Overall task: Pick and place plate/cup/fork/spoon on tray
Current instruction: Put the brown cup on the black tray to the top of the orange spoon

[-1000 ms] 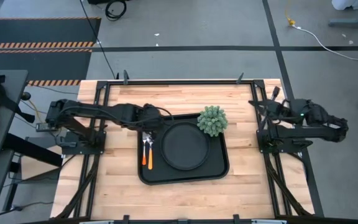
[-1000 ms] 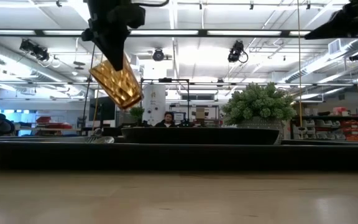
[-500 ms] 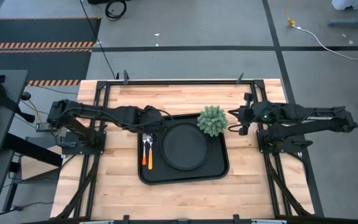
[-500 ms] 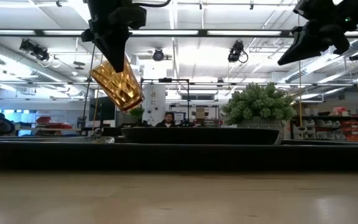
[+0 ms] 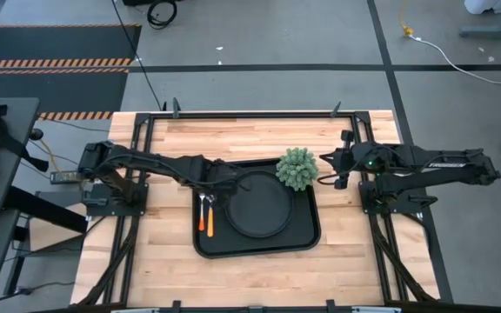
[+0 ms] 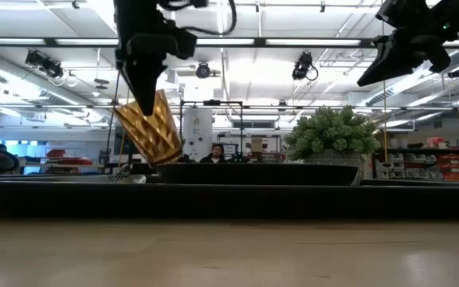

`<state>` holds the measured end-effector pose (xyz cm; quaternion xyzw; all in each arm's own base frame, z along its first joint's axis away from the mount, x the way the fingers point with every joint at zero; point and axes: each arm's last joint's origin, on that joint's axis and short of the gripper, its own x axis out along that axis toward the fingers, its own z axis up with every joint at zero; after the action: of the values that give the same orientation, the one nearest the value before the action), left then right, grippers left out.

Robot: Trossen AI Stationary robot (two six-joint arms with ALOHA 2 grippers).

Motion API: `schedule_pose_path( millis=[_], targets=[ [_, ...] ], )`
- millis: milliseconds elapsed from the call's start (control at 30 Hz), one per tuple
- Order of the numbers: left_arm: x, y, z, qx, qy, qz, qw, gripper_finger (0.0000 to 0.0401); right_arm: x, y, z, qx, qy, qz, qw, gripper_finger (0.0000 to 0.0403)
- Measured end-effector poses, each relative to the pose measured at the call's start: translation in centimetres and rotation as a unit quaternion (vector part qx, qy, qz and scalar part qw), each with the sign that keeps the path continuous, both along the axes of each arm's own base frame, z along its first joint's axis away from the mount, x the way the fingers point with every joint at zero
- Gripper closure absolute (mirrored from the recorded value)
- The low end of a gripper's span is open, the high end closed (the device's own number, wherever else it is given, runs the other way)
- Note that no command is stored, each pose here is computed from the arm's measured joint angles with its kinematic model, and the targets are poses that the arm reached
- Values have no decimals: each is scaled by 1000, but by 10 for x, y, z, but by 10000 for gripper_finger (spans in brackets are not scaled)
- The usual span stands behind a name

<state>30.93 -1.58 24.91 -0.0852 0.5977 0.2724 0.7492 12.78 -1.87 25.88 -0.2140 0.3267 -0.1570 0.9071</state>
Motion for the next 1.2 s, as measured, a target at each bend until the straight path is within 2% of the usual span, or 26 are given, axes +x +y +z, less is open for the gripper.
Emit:
schedule_pose_path(
  millis=[167, 233, 367, 600, 1200],
  targets=[
    [5, 21, -9, -92, 22, -1, 995, 385, 1, -2, -1, 2, 6, -8, 1000, 395],
    [5, 31, -11, -104, 27, -2, 994, 385, 1, -3, -2, 2, 7, -12, 1000, 395],
    [-1, 50, -11, -105, 51, -2, 993, 385, 2, -4, -2, 2, 9, -15, 1000, 395],
    [-5, 73, -11, -112, 54, 6, 992, 385, 2, -4, -2, 2, 9, -16, 1000, 395],
    [-2, 75, -21, -120, 78, 7, 990, 385, 2, -4, -2, 5, 8, -8, 1000, 395]
  ],
)
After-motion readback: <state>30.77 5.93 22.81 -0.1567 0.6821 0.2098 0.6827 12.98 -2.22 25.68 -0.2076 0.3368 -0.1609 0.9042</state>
